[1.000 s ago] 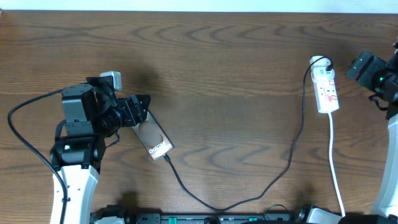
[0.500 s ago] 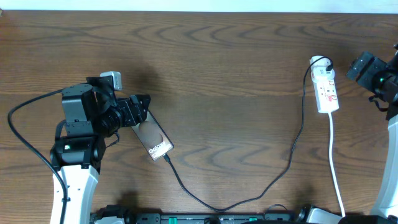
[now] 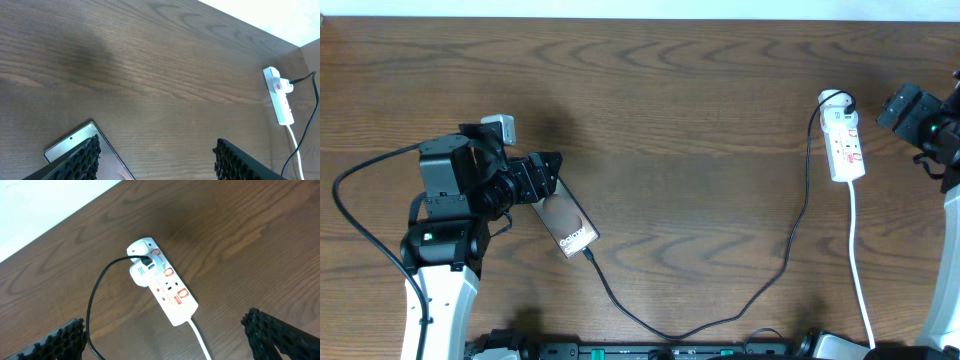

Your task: Plug charger to phone and switch on socket

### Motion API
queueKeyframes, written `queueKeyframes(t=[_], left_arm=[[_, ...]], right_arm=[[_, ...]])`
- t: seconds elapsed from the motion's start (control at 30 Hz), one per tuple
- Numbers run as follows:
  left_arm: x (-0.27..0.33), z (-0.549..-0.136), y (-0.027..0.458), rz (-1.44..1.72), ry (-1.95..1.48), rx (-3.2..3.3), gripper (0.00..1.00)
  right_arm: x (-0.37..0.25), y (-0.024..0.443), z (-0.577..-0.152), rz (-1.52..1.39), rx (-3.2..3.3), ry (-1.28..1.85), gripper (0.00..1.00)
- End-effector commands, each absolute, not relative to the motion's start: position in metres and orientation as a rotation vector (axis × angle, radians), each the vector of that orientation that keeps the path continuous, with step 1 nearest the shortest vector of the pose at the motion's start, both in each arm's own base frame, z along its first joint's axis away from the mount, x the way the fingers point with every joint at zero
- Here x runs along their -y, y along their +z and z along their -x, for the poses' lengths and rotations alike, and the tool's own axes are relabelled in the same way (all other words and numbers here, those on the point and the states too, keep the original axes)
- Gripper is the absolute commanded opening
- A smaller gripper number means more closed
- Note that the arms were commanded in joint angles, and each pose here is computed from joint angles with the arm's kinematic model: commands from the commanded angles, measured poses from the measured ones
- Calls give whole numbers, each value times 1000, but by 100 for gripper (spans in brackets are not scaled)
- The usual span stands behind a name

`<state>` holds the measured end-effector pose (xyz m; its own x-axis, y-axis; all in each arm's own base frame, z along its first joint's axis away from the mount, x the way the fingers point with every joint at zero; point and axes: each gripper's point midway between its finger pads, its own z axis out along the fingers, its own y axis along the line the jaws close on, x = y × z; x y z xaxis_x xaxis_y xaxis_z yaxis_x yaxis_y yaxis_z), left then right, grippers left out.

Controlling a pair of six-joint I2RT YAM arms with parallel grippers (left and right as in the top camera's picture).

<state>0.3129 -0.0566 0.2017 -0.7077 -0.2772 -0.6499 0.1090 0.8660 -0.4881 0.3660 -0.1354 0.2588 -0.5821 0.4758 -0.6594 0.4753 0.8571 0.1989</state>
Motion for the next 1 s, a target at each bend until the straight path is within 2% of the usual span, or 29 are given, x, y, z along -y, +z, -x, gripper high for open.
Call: queueKeyframes(t=[0.0,0.43,0.73,0.97], left_arm=[[55,-311,195,141,-643,-2285,72],[56,-309,195,137,-644,-2284,72],[46,-281,191,135,-538,-2184,72],[54,-255,206,-87,-463,-1818,72]], right_arm=[[136,264,-365,-699,-2264,-7,99],[136,264,-365,-699,-2264,-7,99],[136,264,-365,-699,-2265,-8,99],[136,264,-365,-699,-2265,-7,99]])
